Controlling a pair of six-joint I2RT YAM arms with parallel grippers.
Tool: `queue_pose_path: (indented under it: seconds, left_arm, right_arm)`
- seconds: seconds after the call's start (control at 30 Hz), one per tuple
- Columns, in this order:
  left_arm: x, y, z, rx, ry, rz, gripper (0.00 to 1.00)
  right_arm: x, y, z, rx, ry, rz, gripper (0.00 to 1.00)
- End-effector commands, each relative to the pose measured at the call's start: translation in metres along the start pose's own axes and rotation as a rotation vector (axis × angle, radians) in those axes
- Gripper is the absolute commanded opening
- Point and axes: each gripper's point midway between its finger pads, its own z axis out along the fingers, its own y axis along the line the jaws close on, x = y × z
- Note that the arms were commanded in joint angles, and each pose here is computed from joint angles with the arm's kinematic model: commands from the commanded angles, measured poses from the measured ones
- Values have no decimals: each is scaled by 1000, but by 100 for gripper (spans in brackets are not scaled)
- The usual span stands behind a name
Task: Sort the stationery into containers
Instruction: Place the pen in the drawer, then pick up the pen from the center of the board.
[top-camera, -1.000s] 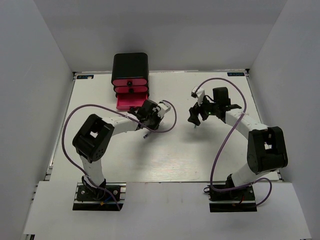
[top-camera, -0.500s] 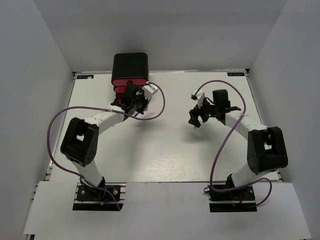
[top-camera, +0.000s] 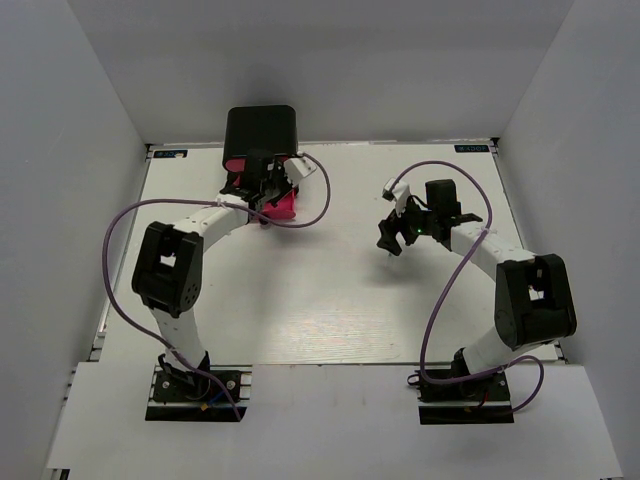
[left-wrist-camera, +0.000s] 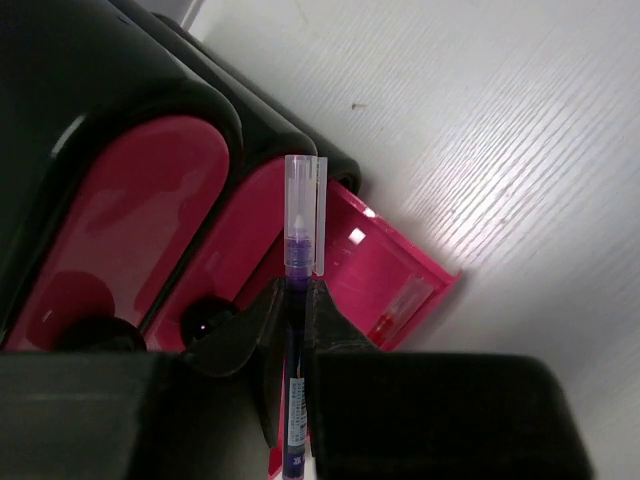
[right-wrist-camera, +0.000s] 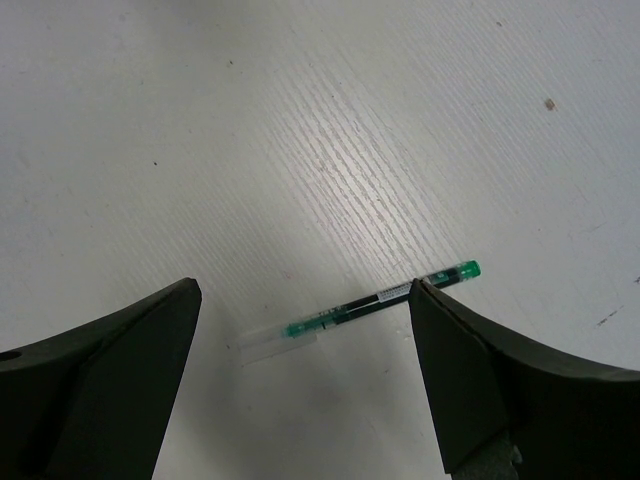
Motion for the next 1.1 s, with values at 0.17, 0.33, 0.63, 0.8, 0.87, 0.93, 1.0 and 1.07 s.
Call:
queue_pose_path:
  seconds: [0.17, 0.33, 0.63, 0.8, 0.87, 0.93, 1.0, 1.07]
  left_arm:
    - [8, 29, 5, -99, 40, 138, 7]
    - [6, 41, 7, -163, 39, 139, 20]
    - [7, 43, 1, -194, 34, 115, 52]
    - [-22, 49, -24, -245, -30, 107, 56]
    - [-38, 50, -39, -261, -77, 37, 61]
    - [-62, 52, -62, -252, -148, -81, 79]
    - [-64, 46, -76, -244, -156, -254, 85]
    - [-69, 42, -94, -242, -190, -382, 90]
  right_arm:
    - [-11, -4, -9, 32, -37, -35, 90]
    - [-9, -5, -9, 33, -34, -32, 90]
    - [2, -27, -6, 151, 18, -29, 90]
    - [5, -56, -9, 308, 35, 76, 90]
    - [11, -58, -7, 295, 81, 128, 90]
    - [20, -55, -1, 276, 109, 196, 81]
    - [24, -52, 0, 276, 131, 247, 57]
    - [30, -47, 1, 261, 167, 294, 46]
